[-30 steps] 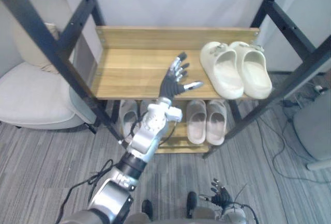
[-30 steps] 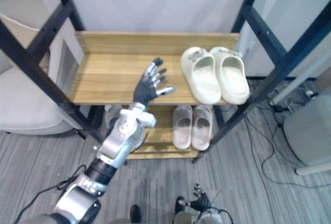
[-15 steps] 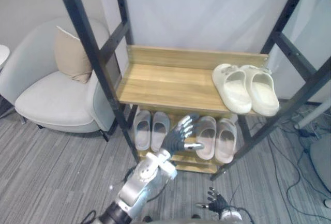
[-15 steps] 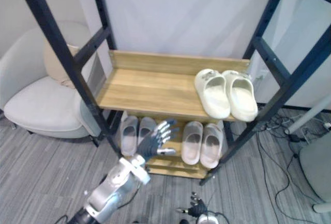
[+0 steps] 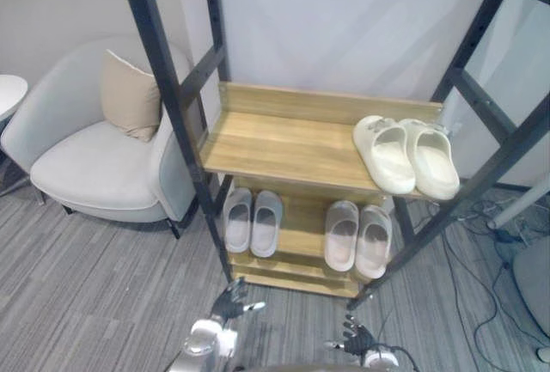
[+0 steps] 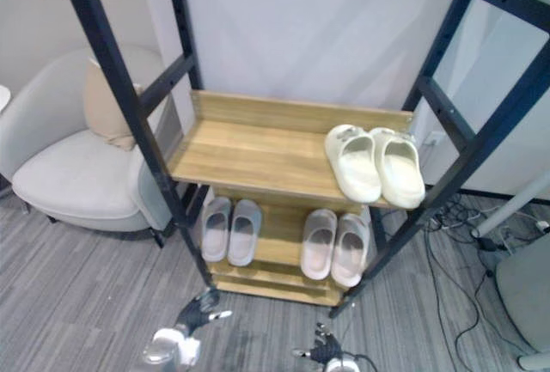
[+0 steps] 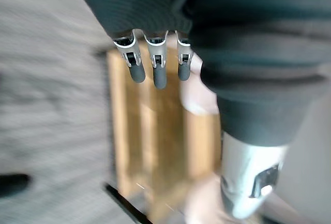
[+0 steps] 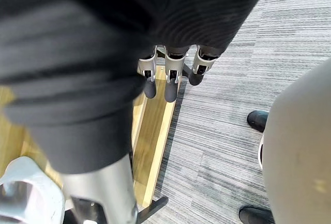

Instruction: Organize the slippers on the shoe rack

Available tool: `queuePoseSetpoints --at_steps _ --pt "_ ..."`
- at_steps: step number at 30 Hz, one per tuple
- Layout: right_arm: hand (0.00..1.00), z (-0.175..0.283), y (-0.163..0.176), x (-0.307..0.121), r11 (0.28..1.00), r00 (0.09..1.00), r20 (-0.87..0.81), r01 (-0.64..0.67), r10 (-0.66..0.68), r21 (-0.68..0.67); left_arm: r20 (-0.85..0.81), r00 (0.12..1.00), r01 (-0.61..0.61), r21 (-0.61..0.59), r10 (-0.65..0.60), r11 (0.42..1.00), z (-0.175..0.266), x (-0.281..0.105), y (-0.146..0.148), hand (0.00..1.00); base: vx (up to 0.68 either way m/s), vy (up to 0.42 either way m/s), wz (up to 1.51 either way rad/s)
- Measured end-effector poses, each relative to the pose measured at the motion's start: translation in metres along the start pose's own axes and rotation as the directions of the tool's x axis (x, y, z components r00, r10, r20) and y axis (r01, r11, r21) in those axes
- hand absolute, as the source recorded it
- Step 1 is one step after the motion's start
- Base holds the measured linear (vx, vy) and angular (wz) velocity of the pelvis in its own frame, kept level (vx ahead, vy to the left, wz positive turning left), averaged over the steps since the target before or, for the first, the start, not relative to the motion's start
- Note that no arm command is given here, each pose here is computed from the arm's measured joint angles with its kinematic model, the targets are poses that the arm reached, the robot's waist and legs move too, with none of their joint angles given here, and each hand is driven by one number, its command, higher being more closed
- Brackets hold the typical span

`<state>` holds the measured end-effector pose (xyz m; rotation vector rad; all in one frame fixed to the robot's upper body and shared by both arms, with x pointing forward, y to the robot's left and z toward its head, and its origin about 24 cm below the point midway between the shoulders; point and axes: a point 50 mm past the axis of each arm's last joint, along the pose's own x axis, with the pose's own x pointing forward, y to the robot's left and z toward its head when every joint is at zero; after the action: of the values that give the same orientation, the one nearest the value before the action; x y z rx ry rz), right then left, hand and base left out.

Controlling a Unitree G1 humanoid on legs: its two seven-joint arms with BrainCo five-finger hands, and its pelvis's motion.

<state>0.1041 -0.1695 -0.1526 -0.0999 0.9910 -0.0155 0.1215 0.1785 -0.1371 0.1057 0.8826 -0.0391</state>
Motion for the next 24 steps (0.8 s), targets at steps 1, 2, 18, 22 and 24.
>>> queuePoseSetpoints --at_steps 1,2,18,22,24 --pt "0.00 0.000 0.000 0.000 1.000 1.000 -0.001 0.001 -0.001 0.000 -0.035 0.999 -0.025 -0.010 0.025 1.000 -0.008 -0.001 0.004 0.00 0.00 0.000 0.00" --pt "0.00 0.000 0.000 0.000 1.000 1.000 -0.002 0.001 -0.001 0.000 -0.052 0.998 -0.040 -0.012 0.039 0.999 -0.012 -0.001 0.006 0.00 0.00 0.000 0.00" --pt "0.00 0.000 -0.001 0.001 1.000 1.000 -0.003 0.020 -0.020 -0.002 -0.146 0.976 -0.180 -0.098 0.165 0.979 -0.032 -0.005 0.011 0.00 0.00 0.000 0.01" --pt "0.00 0.000 -0.001 0.001 1.000 1.000 -0.003 0.021 -0.021 -0.003 -0.147 0.976 -0.179 -0.104 0.163 0.978 -0.032 -0.005 0.009 0.00 0.00 -0.001 0.06" --pt "0.00 0.000 -0.001 0.001 1.000 1.000 -0.002 0.021 -0.021 -0.003 -0.148 0.976 -0.178 -0.106 0.162 0.978 -0.032 -0.005 0.008 0.00 -0.02 -0.005 0.07"
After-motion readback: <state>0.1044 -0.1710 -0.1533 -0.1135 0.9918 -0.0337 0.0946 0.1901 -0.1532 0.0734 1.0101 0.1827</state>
